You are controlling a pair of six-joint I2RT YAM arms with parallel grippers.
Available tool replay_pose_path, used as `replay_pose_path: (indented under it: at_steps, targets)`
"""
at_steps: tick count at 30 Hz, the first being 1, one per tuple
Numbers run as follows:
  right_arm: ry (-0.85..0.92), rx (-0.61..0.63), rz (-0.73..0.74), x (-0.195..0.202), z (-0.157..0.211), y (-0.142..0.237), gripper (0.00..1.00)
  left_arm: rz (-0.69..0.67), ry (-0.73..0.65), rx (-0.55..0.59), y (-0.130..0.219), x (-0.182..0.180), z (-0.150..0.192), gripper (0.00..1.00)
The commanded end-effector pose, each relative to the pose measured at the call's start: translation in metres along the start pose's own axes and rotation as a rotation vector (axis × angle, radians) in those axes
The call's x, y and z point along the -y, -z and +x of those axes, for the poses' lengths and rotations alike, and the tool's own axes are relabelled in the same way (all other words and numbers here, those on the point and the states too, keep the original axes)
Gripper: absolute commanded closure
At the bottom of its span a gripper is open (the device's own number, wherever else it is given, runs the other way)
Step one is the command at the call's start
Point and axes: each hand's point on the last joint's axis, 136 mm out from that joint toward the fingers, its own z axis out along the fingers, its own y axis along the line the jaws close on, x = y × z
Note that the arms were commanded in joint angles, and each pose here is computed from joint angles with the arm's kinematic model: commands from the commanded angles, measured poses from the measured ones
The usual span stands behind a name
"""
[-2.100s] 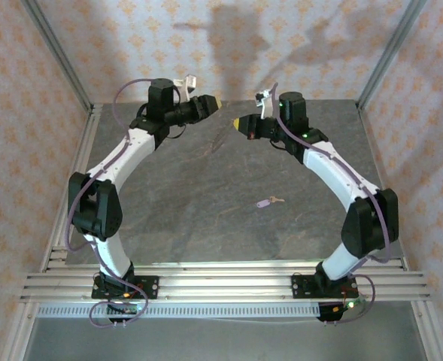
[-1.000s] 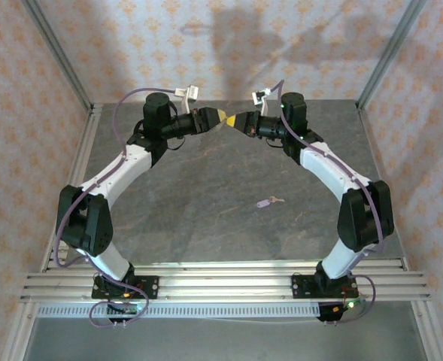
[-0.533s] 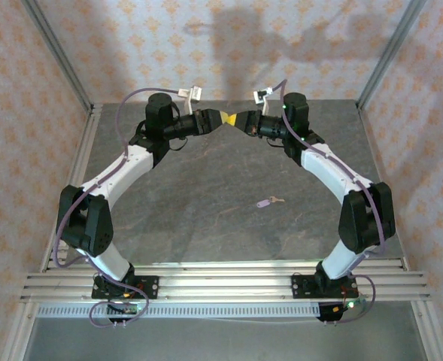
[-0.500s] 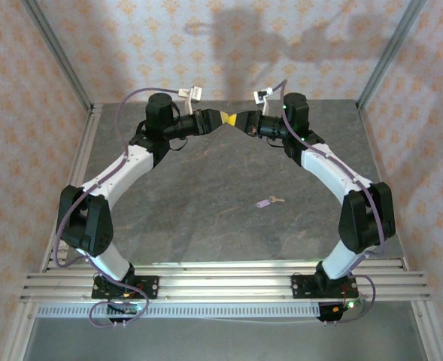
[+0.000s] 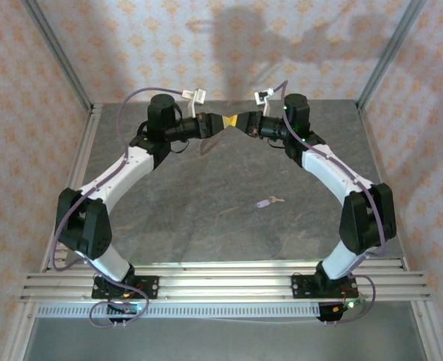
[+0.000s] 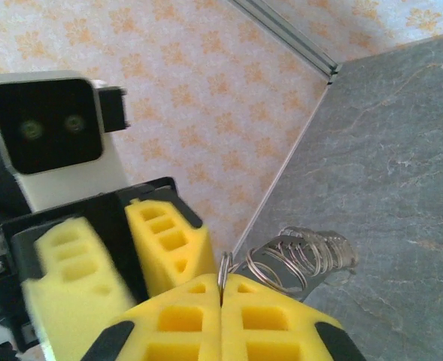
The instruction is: Put the keys on the keyring
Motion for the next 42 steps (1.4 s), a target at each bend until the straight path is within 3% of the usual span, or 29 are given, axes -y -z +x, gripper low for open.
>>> replay_pose_path:
  at_steps: [1, 4, 8, 19, 32, 42]
  targets:
    - [0.053, 0.0, 0.026, 0.003, 0.004, 0.001, 1.0, -0.098, -0.042, 0.041, 0.014, 0.002, -0.006, 0.67]
    - [0.032, -0.022, 0.066, 0.021, 0.015, -0.001, 1.0, -0.205, -0.005, 0.122, 0.029, -0.02, -0.016, 0.58]
    - [-0.01, -0.06, 0.105, 0.048, 0.031, -0.009, 1.0, -0.319, 0.038, 0.204, 0.049, -0.042, -0.023, 0.53]
    - [-0.047, -0.225, 0.094, 0.079, 0.089, -0.067, 1.0, -0.37, 0.082, 0.219, 0.058, -0.058, -0.012, 0.52]
    - [-0.092, -0.418, 0.422, 0.161, 0.197, -0.027, 1.0, -0.349, 0.103, 0.203, 0.05, -0.062, -0.009, 0.52]
    - [-0.093, -0.448, 0.544, 0.183, 0.217, -0.015, 0.99, -0.344, 0.109, 0.203, 0.05, -0.061, -0.006, 0.52]
